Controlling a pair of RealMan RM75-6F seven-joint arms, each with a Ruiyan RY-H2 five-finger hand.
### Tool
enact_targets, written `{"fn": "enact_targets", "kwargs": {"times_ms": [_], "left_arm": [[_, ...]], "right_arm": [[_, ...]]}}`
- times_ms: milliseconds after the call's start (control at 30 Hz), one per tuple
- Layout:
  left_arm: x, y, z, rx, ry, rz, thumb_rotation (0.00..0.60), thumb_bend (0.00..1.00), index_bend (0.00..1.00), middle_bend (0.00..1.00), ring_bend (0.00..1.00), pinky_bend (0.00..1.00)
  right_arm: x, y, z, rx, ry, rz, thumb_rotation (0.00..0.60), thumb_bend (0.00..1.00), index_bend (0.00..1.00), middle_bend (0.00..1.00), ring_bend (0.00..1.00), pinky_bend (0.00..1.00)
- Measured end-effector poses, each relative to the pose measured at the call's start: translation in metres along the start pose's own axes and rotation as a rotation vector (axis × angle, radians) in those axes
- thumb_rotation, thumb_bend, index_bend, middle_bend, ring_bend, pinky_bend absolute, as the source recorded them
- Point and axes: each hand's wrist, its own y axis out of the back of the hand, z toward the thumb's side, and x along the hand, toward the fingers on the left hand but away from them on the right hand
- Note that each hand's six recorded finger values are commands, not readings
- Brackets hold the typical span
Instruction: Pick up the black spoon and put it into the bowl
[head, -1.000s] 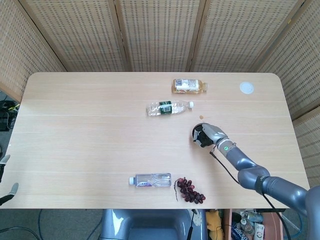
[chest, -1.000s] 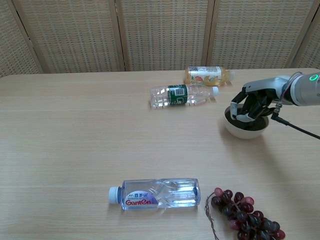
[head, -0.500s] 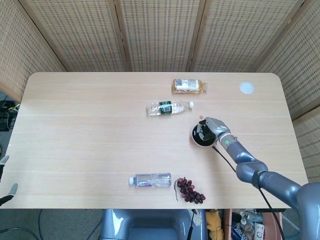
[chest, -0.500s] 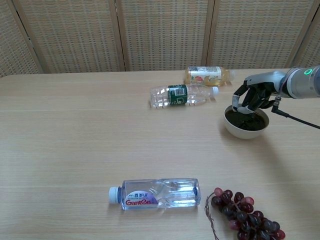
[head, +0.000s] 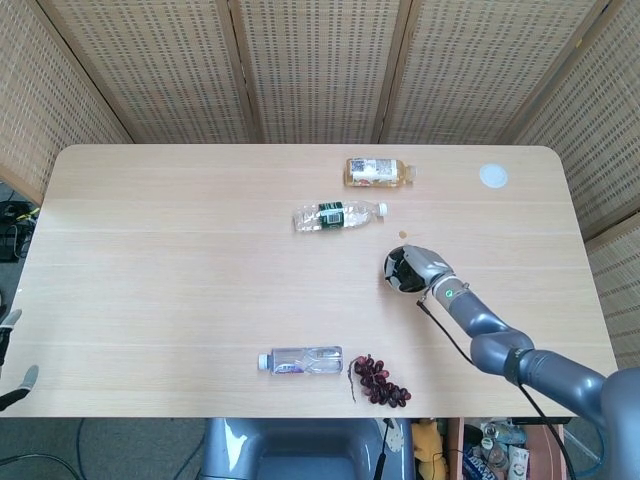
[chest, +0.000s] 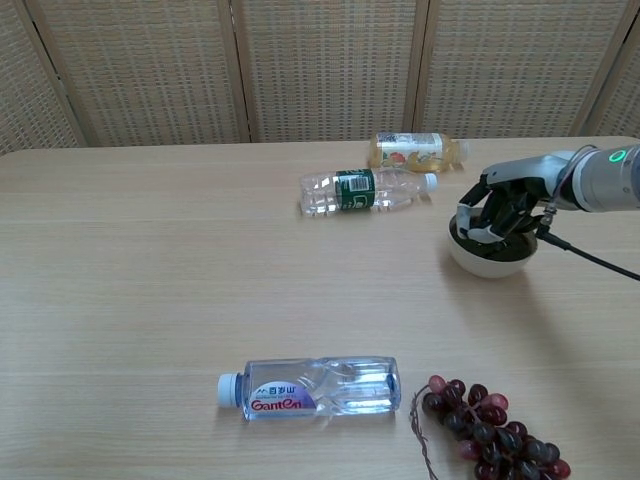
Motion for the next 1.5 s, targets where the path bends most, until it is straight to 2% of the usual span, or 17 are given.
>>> {"fn": "enact_targets", "kwargs": {"times_ms": [233, 467, 967, 1233, 1500], "left_arm": [[0.000, 0.000, 0.000, 0.000, 0.000, 0.002, 0.600, 0.36, 0.00, 0.00, 0.00, 0.00], [-0.002, 0.001, -0.001, 0.000, 0.004, 0.004, 0.600, 0.36, 0.00, 0.00, 0.00, 0.00], [-0.003, -0.002, -0.003, -0.002, 0.005, -0.004, 0.600, 0.36, 0.00, 0.00, 0.00, 0.00], [-0.001, -0.004, -0.001, -0.004, -0.001, -0.009, 0.600, 0.36, 0.00, 0.00, 0.00, 0.00], [-0.002, -0.003, -0.001, 0.000, 0.002, -0.007, 0.600, 0.36, 0.00, 0.00, 0.00, 0.00]], "right_arm": [[0.001, 0.012, -0.015, 0.007, -0.036, -0.036, 0.600, 0.88, 0.78, 0.95, 0.96, 1.00], [-0.006, 0.017, -0.005, 0.009, -0.024, -0.050, 0.600, 0.88, 0.78, 0.95, 0.96, 1.00], [-0.008, 0.001, 0.016, 0.016, 0.018, -0.015, 0.600, 0.88, 0.78, 0.95, 0.96, 1.00], [0.000, 0.000, 0.003, 0.003, -0.006, -0.008, 0.600, 0.88, 0.78, 0.95, 0.96, 1.00], [-0.005, 0.014, -0.004, -0.005, -0.034, -0.049, 0.600, 0.88, 0.78, 0.95, 0.96, 1.00]]}}
